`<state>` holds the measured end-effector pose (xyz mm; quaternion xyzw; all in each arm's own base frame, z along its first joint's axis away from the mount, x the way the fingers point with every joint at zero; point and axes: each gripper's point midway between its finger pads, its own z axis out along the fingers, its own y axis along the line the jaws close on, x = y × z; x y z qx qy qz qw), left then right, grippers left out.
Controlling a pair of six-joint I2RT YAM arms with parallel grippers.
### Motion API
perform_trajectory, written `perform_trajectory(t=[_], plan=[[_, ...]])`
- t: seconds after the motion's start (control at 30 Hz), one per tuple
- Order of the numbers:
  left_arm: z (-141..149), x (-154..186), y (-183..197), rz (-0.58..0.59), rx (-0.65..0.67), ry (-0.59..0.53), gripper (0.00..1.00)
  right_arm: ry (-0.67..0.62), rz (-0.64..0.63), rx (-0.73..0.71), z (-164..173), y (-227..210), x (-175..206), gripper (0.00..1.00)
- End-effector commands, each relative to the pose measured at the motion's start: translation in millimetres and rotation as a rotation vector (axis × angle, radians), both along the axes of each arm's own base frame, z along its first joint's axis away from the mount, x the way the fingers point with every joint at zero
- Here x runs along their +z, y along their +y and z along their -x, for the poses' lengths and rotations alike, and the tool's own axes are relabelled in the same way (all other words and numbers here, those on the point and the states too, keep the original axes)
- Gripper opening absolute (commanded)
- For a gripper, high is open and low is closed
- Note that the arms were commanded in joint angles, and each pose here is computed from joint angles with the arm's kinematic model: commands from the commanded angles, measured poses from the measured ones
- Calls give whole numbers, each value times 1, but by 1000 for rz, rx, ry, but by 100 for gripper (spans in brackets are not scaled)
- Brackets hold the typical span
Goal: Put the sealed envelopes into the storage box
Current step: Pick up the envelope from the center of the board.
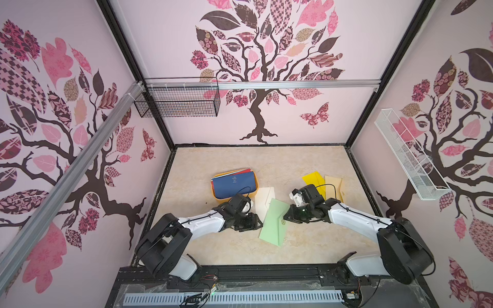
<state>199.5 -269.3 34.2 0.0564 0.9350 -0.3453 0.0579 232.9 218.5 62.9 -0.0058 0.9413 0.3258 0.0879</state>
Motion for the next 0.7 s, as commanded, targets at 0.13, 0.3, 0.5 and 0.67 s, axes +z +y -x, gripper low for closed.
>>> perform_trajectory(t=[0.13,0.3,0.5,0.67], plan=[[4,-6,-11,47,-22,7,55,62,-25,-20,2,5,-29,6],[5,-11,-12,52,-17,16,54,99,-11,-26,9,2,-46,4],[7,-18,-23,97,-14,42,52,122,-5,-25,13,1,-55,4],[10,-21,-29,100,-16,44,51,139,-10,-29,17,0,-60,4]])
